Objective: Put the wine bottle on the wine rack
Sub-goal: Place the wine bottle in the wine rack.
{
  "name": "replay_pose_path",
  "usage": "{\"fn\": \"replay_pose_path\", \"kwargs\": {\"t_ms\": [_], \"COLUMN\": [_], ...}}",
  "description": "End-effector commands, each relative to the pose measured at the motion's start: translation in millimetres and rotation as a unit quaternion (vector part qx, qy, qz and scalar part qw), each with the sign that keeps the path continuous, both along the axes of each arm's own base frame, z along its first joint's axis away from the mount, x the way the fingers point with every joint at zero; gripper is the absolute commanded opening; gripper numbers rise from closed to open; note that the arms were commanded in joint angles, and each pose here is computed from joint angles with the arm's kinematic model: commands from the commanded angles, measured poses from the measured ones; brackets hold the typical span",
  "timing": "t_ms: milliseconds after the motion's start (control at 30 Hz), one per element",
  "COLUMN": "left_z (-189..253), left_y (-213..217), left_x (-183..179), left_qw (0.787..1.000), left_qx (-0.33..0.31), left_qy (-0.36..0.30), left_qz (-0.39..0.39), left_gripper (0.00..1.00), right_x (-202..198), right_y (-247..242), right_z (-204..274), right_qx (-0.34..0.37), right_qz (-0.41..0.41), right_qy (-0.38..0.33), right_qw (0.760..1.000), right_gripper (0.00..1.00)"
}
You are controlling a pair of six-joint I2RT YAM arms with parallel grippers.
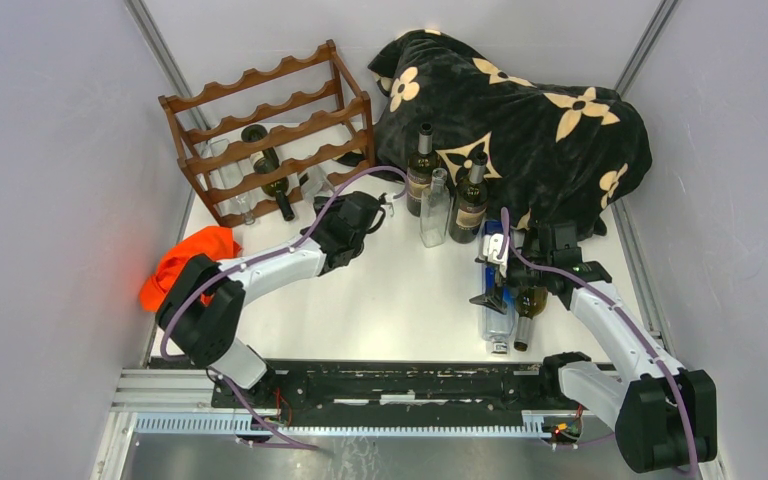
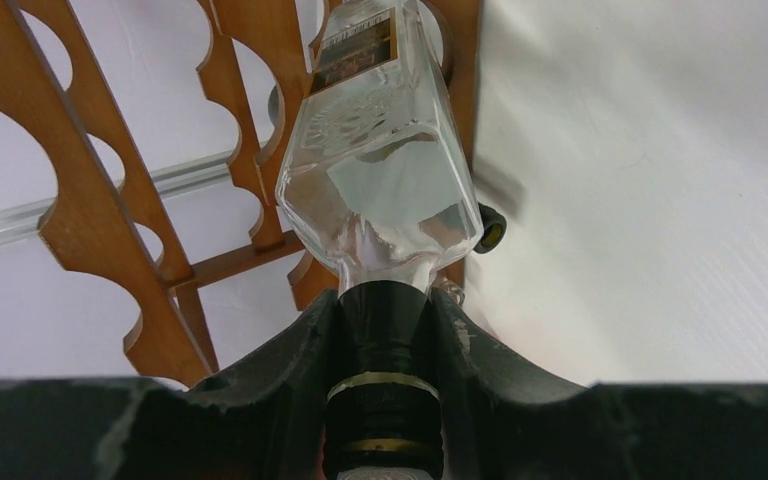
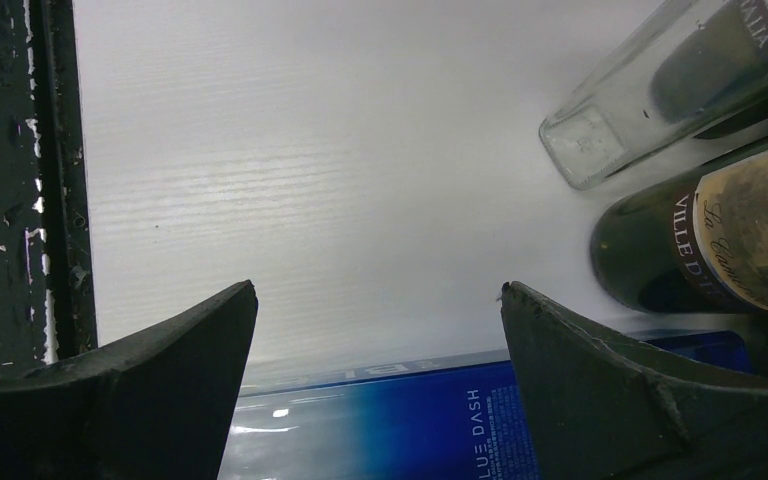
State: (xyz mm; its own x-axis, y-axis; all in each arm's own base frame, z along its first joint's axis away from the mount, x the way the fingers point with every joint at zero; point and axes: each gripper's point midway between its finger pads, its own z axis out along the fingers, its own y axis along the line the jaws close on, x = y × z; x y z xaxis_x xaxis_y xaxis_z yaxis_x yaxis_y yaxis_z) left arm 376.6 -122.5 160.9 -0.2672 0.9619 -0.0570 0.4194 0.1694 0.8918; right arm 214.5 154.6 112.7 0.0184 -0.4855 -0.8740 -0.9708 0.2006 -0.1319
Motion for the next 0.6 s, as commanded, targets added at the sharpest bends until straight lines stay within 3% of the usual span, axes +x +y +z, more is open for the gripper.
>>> {"fn": "replay_pose_path", "kwargs": {"t_ms": [0,567], "left_z": [12,-35], "left_y": [6,38], "left_x": [16,54], "left_qw": [0.997,0.993], "left_qx": [-0.014,-0.035], "left_qy": [-0.067,-0.087], "left_qz": [0.021,0.07], "left_gripper": [0.02,0.23], "right_x": [6,3], "right_y": [4,4], "right_z": [20,16], "right_qx": [0.013,0.008], "right_qz": [0.014,0.025], "right_qy": [-0.031,-0.02], "right_qw": [0.999,0.999], "right_gripper": [0.98,0.98]}}
